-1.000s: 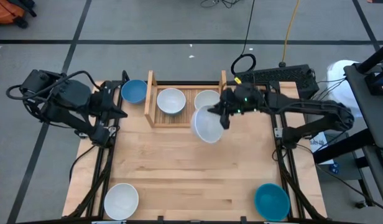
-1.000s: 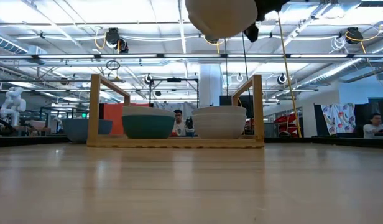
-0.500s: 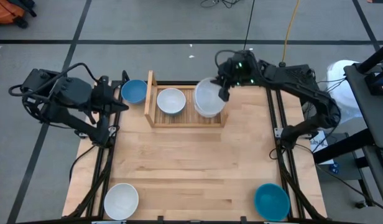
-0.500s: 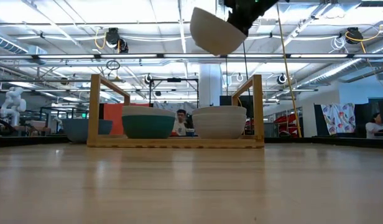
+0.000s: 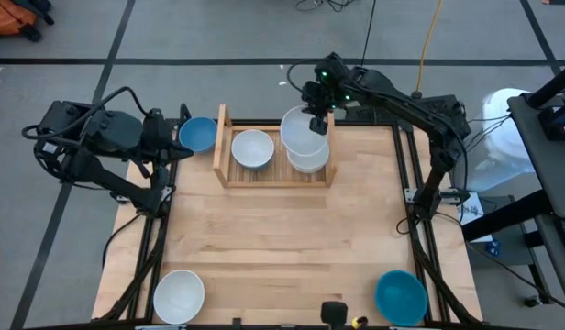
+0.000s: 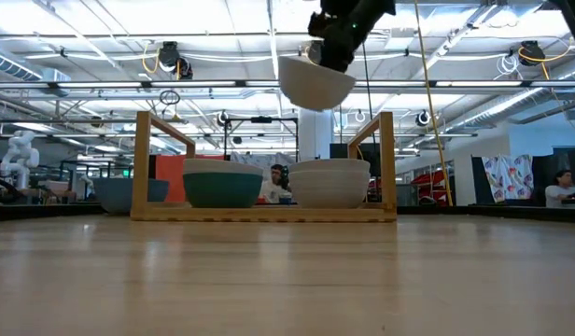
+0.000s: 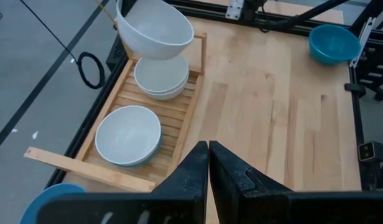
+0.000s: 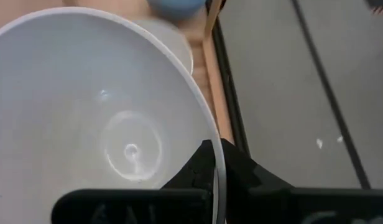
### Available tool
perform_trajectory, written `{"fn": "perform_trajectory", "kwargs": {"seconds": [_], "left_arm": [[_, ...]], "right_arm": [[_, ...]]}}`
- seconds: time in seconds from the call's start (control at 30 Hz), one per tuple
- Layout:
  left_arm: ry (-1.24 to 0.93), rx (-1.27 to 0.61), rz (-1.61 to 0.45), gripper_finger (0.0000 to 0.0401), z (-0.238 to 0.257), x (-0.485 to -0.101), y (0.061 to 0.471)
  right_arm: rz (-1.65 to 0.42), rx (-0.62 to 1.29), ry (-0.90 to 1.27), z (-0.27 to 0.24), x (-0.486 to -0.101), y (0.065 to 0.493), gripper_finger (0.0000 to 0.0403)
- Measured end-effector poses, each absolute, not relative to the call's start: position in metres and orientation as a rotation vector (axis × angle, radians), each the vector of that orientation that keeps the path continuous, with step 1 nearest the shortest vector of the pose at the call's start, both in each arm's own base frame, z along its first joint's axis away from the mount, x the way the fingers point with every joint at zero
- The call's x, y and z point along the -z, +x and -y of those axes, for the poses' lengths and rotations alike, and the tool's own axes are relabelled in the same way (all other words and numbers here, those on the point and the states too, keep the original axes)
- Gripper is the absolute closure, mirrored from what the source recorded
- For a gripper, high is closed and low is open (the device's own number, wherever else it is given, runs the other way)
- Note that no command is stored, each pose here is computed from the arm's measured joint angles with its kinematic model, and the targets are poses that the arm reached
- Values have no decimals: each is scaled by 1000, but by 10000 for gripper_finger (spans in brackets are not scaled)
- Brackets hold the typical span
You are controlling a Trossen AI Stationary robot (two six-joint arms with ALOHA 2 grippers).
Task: Place and stack bowls onto a shelf
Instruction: Stack the white bowl on top of the white bowl on the shelf
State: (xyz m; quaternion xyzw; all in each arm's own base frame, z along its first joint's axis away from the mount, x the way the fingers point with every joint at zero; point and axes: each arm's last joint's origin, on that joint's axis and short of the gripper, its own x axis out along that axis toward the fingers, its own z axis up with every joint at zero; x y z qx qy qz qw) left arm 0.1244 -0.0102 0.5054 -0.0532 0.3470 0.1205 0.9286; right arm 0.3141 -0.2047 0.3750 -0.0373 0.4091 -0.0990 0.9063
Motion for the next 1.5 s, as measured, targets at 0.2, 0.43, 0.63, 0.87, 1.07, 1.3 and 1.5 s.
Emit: {"fn": "perform_trajectory", "kwargs": {"seconds": [0.2, 0.43, 0.63, 0.87, 1.07, 1.3, 1.5], "left_arm": [[-109, -246, -711, 382, 10, -505, 124], [-109, -246, -711, 382, 10, -505, 124], [-119, -250, -709, 382, 10, -505, 124], [-140, -258, -707, 382, 10, -505, 124], [-141, -258, -707, 382, 10, -505, 124], [-144, -260, -707, 382, 10, -505, 124], [-147, -260, -706, 382, 10, -505, 124]], "right_arm": [[-985, 157, -51, 219, -344, 319, 403], [-1059, 134, -36, 239, -312, 329, 403], [-1113, 129, -4, 256, -287, 332, 403], [-1111, 55, 69, 264, -267, 336, 403], [-1140, 25, 95, 264, -255, 335, 403], [-1203, -14, 124, 259, -231, 329, 403], [-1185, -33, 85, 259, -223, 330, 402]]}}
